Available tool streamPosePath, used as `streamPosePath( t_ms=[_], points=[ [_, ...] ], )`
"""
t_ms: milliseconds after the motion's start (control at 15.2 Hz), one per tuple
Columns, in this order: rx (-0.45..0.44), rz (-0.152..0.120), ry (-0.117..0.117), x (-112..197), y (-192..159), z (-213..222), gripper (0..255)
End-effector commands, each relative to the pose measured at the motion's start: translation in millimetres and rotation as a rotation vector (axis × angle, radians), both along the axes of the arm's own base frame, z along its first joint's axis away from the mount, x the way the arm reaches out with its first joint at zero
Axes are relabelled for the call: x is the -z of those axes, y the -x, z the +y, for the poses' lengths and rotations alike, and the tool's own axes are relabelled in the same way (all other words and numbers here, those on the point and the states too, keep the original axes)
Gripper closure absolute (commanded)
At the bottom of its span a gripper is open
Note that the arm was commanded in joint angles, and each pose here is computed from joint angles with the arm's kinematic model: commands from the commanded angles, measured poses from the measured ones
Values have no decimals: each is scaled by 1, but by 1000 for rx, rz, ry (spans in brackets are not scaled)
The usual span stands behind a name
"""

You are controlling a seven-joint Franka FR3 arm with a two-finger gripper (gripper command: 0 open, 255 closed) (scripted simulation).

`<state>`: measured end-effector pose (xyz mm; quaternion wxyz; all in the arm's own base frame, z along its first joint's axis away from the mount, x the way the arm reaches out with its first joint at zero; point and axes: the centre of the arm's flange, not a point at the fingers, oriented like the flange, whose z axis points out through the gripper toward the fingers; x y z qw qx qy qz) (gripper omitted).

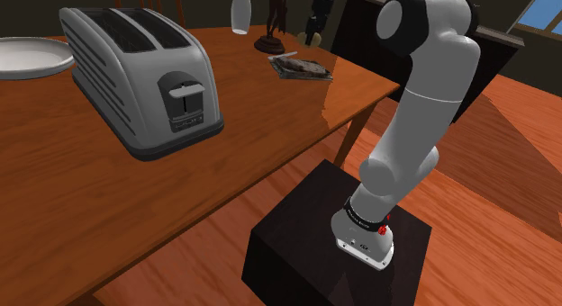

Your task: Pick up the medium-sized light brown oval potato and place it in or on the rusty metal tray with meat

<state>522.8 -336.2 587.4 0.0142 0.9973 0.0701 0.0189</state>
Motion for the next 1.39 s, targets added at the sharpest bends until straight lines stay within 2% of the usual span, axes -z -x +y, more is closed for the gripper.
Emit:
streamPosePath(
  t_ms=[0,594,1122,1188,1320],
  points=[
    [-1,0,0,11,1,-2,255],
    [-1,0,0,58,1,-2,255],
    [-1,0,0,60,1,-2,255],
    [-1,0,0,60,1,-2,0],
    [-1,0,0,60,1,-2,0]
  ],
)
